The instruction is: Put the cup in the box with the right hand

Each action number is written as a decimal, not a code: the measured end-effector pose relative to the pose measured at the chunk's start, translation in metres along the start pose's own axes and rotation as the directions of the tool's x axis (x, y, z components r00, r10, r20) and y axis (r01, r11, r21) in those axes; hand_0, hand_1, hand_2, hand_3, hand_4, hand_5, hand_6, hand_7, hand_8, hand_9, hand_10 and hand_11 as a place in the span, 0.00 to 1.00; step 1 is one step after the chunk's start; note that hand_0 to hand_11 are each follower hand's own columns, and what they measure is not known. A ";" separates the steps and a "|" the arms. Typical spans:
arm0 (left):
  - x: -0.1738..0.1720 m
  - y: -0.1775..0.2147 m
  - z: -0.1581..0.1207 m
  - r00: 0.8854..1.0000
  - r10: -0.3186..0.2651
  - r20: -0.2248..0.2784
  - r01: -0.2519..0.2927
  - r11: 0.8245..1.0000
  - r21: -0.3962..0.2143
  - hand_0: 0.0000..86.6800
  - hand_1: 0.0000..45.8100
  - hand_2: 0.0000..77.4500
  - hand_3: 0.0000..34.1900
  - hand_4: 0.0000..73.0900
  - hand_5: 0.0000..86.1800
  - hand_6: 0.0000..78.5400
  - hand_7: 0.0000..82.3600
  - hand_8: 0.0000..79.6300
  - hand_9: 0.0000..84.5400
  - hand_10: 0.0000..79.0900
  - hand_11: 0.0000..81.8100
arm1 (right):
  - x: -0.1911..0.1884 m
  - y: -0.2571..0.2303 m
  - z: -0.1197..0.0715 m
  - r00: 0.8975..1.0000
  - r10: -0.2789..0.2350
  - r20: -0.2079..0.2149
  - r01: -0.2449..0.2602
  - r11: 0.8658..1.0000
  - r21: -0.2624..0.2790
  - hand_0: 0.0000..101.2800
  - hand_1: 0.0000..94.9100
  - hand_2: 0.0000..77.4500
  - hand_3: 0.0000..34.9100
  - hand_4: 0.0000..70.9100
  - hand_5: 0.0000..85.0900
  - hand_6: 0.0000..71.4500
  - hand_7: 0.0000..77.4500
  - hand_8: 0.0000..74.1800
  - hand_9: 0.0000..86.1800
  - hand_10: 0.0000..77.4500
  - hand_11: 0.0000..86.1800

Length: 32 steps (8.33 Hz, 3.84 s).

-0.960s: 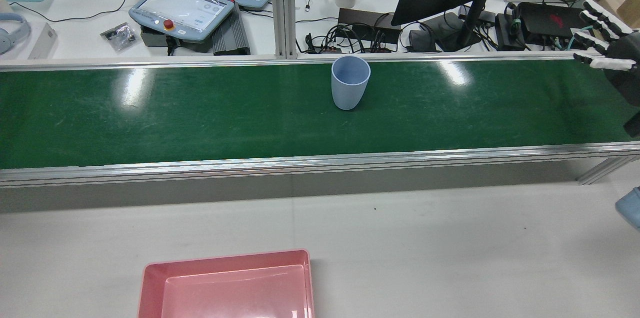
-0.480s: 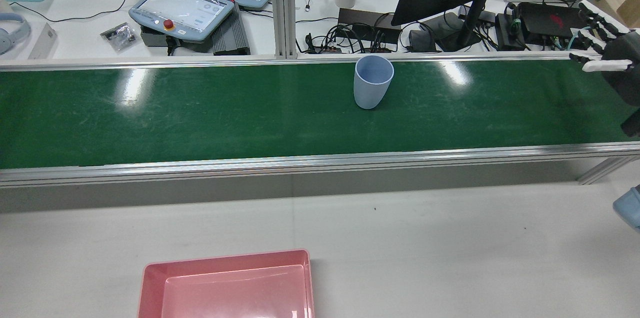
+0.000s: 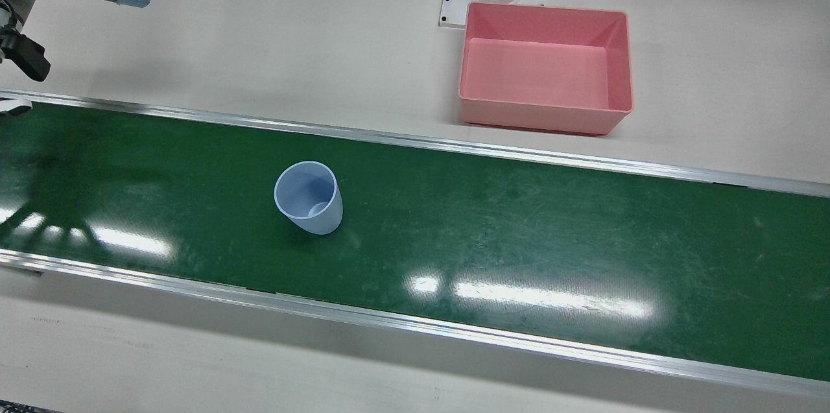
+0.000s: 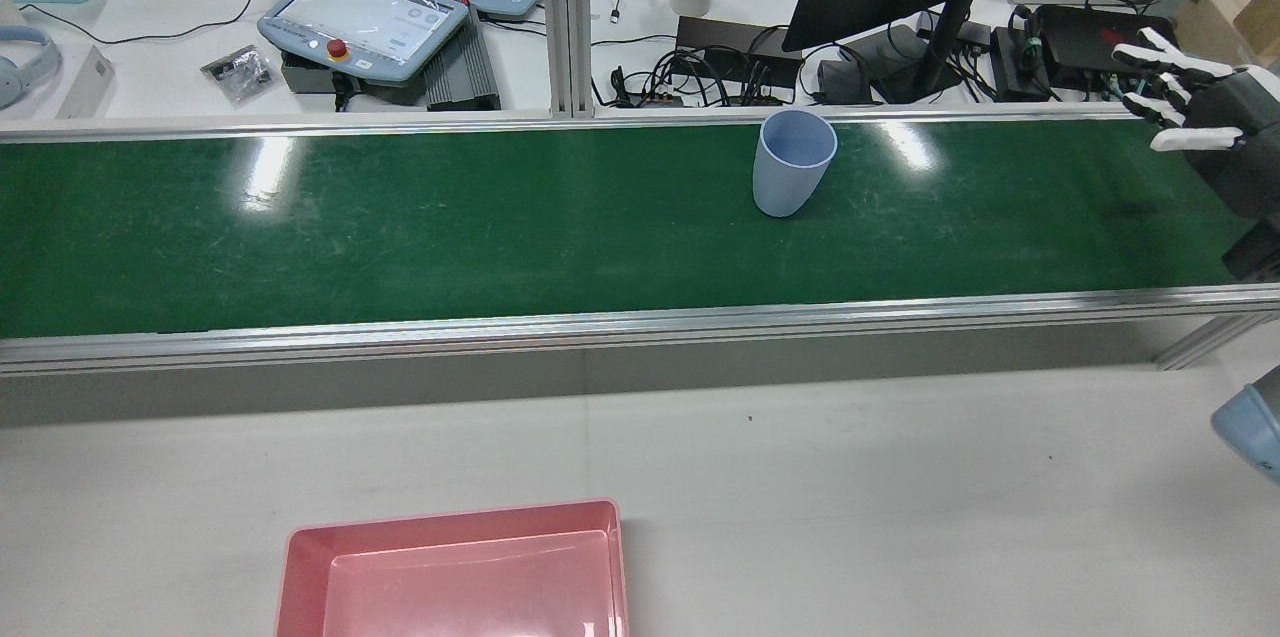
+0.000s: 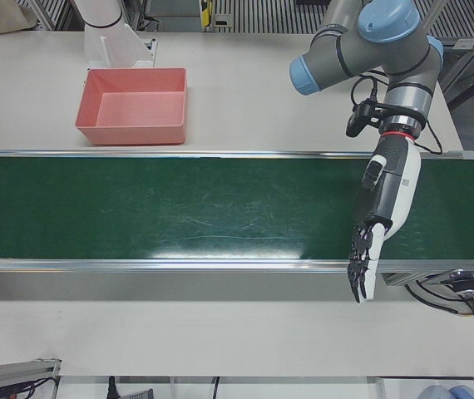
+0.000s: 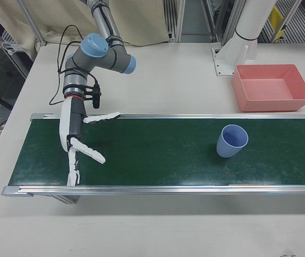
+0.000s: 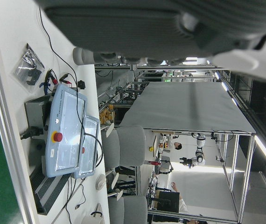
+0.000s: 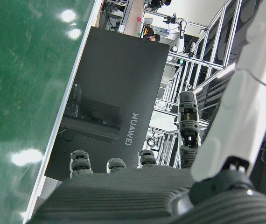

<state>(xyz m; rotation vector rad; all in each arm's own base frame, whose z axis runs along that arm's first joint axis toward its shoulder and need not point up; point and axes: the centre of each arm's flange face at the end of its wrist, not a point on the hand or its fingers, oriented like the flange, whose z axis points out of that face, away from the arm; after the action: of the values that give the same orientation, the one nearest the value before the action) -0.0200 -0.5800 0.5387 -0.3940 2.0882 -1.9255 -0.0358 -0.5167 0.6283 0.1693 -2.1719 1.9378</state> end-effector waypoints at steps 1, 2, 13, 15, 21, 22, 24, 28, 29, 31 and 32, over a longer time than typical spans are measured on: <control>0.000 0.000 0.000 1.000 0.000 0.000 0.000 1.000 0.000 0.00 0.01 0.00 0.00 0.00 0.00 0.00 0.00 0.00 0.00 0.00 0.00 | 0.001 0.001 0.000 1.000 0.001 0.001 -0.001 1.000 -0.001 0.52 0.11 0.01 0.49 0.33 0.04 0.05 0.08 0.01 0.01 0.05 0.09; 0.000 0.000 0.000 1.000 -0.001 0.000 0.001 1.000 0.000 0.00 0.01 0.00 0.00 0.00 0.00 0.00 0.00 0.00 0.00 0.00 0.00 | 0.002 0.002 0.001 1.000 0.002 0.002 -0.002 1.000 -0.002 0.52 0.11 0.01 0.21 0.31 0.04 0.05 0.08 0.01 0.01 0.08 0.13; 0.000 0.001 0.000 1.000 0.000 -0.001 0.000 1.000 0.000 0.00 0.01 0.00 0.00 0.00 0.00 0.00 0.00 0.00 0.00 0.00 0.00 | 0.067 0.051 0.023 0.998 0.030 -0.047 -0.033 0.997 -0.073 0.52 0.11 0.01 0.00 0.19 0.06 0.04 0.12 0.01 0.01 0.06 0.11; 0.001 0.001 0.000 1.000 0.000 -0.001 0.000 1.000 0.000 0.00 0.01 0.00 0.00 0.00 0.00 0.00 0.00 0.00 0.00 0.00 0.00 | 0.070 0.069 0.024 0.999 0.017 -0.045 -0.021 0.995 -0.102 0.52 0.11 0.01 0.00 0.22 0.06 0.05 0.11 0.01 0.01 0.06 0.11; 0.000 0.000 0.000 1.000 0.000 0.000 0.000 1.000 -0.001 0.00 0.01 0.01 0.00 0.00 0.00 0.00 0.00 0.00 0.00 0.00 0.00 | 0.081 0.084 0.019 0.998 -0.030 -0.061 0.022 0.992 -0.128 0.59 0.18 0.01 0.00 0.37 0.08 0.08 0.13 0.01 0.01 0.06 0.12; 0.000 0.000 0.000 1.000 0.000 0.000 0.000 1.000 -0.001 0.00 0.01 0.01 0.00 0.00 0.00 0.00 0.00 0.00 0.00 0.00 0.00 | 0.082 0.082 0.018 0.997 -0.034 -0.064 0.026 0.992 -0.125 0.59 0.18 0.01 0.00 0.35 0.08 0.02 0.13 0.01 0.01 0.06 0.13; 0.000 0.000 0.000 1.000 0.000 -0.001 0.000 1.000 0.000 0.00 0.01 0.01 0.00 0.00 0.00 0.00 0.00 0.00 0.00 0.00 0.00 | 0.083 0.079 0.016 0.997 -0.040 -0.068 0.031 0.992 -0.119 0.59 0.17 0.01 0.00 0.32 0.08 0.06 0.13 0.01 0.01 0.08 0.13; 0.001 0.000 0.000 1.000 0.000 -0.001 0.000 1.000 0.000 0.00 0.01 0.00 0.00 0.00 0.00 0.00 0.00 0.00 0.00 0.00 0.00 | 0.085 0.074 0.015 0.997 -0.045 -0.061 0.039 0.994 -0.098 0.56 0.20 0.01 0.00 0.39 0.10 0.10 0.25 0.05 0.01 0.11 0.16; 0.001 0.000 0.000 1.000 0.000 -0.001 0.000 1.000 0.000 0.00 0.01 0.01 0.00 0.00 0.00 0.00 0.00 0.00 0.00 0.00 0.00 | 0.084 0.074 0.014 0.997 -0.044 -0.057 0.038 0.995 -0.089 0.51 0.20 0.01 0.00 0.39 0.17 0.37 0.51 0.38 0.28 0.35 0.42; 0.001 0.000 0.000 1.000 0.000 -0.001 0.000 1.000 0.000 0.00 0.01 0.01 0.00 0.00 0.00 0.00 0.00 0.00 0.01 0.00 0.00 | 0.081 0.082 0.016 0.998 -0.031 -0.048 0.026 0.995 -0.094 0.46 0.10 0.37 0.00 0.39 0.23 0.50 0.63 0.51 0.39 0.47 0.53; 0.001 0.000 0.000 1.000 0.000 -0.001 0.000 1.000 0.000 0.00 0.01 0.01 0.00 0.00 0.00 0.00 0.00 0.00 0.01 0.00 0.00 | 0.077 0.096 0.017 0.999 -0.013 -0.038 0.009 0.993 -0.116 0.47 0.08 0.40 0.00 0.35 0.29 0.60 0.70 0.63 0.50 0.55 0.58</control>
<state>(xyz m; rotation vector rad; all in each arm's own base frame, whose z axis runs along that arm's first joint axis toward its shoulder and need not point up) -0.0208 -0.5800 0.5385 -0.3925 2.0894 -1.9258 -0.1345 -0.5170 0.5525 0.1234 -2.2459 1.7879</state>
